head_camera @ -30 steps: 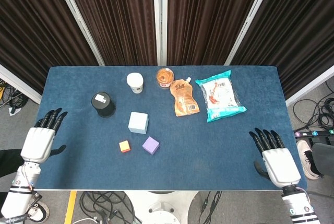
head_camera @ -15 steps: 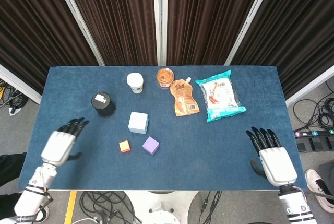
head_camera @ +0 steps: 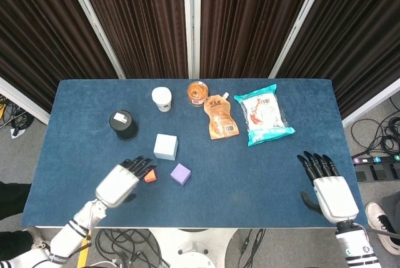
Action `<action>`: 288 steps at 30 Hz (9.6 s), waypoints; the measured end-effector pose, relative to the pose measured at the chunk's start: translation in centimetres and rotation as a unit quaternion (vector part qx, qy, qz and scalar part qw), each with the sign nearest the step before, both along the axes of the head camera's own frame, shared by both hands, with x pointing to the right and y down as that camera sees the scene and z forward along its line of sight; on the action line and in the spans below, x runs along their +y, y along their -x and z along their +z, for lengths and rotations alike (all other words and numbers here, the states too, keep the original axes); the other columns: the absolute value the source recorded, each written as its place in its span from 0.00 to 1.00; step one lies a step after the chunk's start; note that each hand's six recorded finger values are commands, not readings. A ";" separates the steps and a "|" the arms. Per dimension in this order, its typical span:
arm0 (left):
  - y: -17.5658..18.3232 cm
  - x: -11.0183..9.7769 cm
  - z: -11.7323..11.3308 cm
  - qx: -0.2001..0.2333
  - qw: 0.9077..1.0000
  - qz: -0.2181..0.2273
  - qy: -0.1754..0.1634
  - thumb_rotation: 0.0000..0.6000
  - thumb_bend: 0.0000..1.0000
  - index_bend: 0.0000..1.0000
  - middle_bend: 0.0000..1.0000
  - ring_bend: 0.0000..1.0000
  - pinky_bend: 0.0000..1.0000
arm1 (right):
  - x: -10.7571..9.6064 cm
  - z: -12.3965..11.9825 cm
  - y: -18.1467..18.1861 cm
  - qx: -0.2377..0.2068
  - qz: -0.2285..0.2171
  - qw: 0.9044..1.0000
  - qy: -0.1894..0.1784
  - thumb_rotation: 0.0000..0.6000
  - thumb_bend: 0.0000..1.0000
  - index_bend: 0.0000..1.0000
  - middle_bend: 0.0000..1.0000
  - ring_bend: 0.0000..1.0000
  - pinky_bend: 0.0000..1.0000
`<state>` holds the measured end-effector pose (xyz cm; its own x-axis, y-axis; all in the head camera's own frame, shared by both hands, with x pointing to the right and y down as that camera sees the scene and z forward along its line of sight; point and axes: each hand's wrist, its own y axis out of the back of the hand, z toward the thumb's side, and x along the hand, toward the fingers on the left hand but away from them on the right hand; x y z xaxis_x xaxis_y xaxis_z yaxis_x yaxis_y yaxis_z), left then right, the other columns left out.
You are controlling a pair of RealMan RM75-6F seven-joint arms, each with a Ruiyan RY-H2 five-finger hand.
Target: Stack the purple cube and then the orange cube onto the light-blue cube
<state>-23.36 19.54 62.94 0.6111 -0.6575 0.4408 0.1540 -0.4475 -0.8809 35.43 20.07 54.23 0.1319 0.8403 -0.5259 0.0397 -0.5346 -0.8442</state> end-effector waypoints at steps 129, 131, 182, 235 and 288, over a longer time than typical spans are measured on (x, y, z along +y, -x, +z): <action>-9.1 -14.3 4.8 -0.205 0.978 0.033 0.005 1.00 0.20 0.59 0.41 0.27 0.38 | -1.4 -0.9 -1.8 -0.025 0.040 0.999 0.002 1.00 0.29 0.00 0.04 0.00 0.00; -9.7 -14.5 4.6 -0.198 0.980 0.023 0.007 1.00 0.20 0.59 0.41 0.27 0.38 | -1.4 -0.8 -1.8 -0.024 0.040 0.999 0.002 1.00 0.29 0.00 0.04 0.00 0.00; -10.5 -14.8 5.5 -0.181 0.980 -0.073 0.030 1.00 0.22 0.58 0.42 0.27 0.37 | -1.3 -0.4 -1.5 -0.014 0.033 0.999 0.005 1.00 0.29 0.00 0.05 0.00 0.00; 0.5 -12.0 0.0 -0.255 0.953 -0.158 0.042 1.00 0.14 0.31 0.38 0.28 0.37 | -1.7 -0.6 -1.5 -0.036 0.026 0.999 -0.002 1.00 0.30 0.00 0.07 0.00 0.00; 0.7 -1.4 6.4 0.025 0.991 0.132 -0.030 1.00 0.13 0.47 0.51 0.38 0.48 | -1.4 1.0 -1.1 -0.017 0.026 0.999 0.027 1.00 0.29 0.00 0.07 0.00 0.00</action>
<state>-24.10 18.11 69.35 0.7851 -0.4966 0.3702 0.2135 -0.3440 -0.9144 36.57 18.72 55.24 0.1082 0.8164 -0.5672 0.0966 -0.5765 -0.8114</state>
